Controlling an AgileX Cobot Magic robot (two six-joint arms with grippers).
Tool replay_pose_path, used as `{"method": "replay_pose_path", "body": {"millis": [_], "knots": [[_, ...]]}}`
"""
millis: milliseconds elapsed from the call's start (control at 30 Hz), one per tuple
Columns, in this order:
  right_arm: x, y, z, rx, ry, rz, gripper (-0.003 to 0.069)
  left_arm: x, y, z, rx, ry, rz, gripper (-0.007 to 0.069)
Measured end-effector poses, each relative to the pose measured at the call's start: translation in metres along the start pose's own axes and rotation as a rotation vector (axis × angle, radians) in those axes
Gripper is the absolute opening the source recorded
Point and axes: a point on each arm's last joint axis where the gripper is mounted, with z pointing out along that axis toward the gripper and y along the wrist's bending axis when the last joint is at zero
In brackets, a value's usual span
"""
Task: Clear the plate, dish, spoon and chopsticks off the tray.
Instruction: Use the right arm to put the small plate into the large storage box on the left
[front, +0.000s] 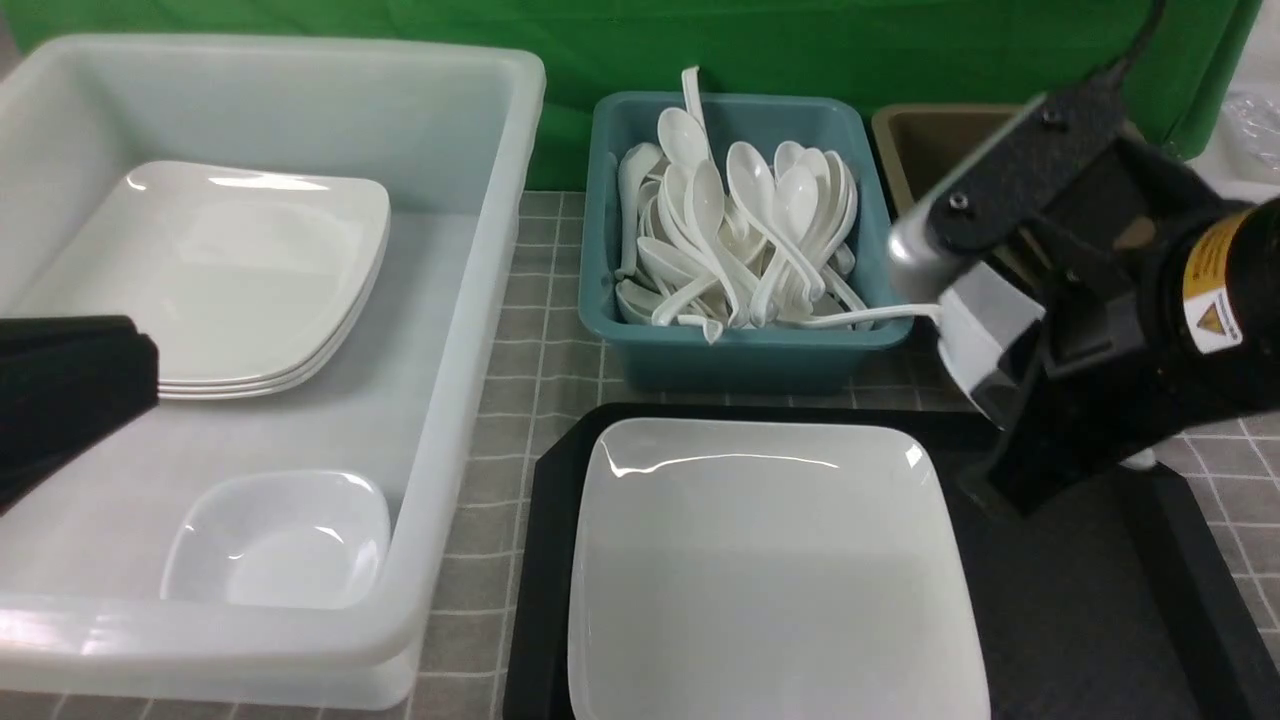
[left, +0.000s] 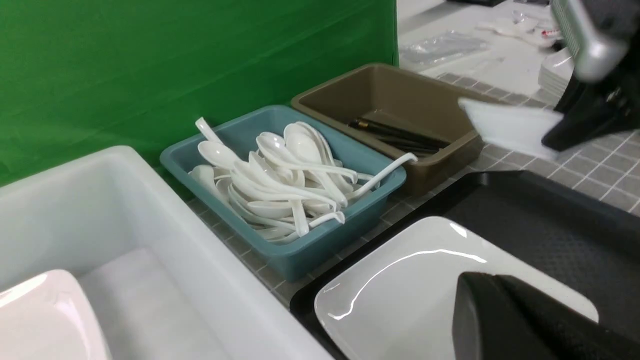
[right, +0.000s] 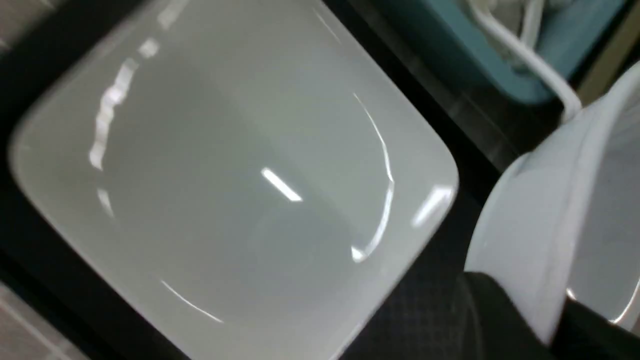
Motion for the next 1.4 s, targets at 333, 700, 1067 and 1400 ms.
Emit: {"method": "replay_pose_path", "body": {"millis": [333, 700, 1067, 1400], "knots": [[-0.098, 0.057, -0.017, -0.228, -0.184, -0.138, 0.0062, 0.015, 0.01, -0.007, -0.112, 0.151, 0.0, 0.0004], [-0.155, 0.104, 0.014, -0.344, -0.197, -0.318, 0.0062, 0.028, 0.019, -0.05, -0.231, 0.119, -0.059, 0.0004], [-0.178, 0.154, 0.092, -0.416, -0.239, -0.444, 0.0062, 0.038, 0.022, -0.07, -0.278, 0.111, -0.097, 0.0004], [-0.174, 0.194, 0.178, -0.468, -0.253, -0.502, 0.0062, 0.037, 0.021, -0.07, -0.268, 0.094, -0.109, 0.0004]]}}
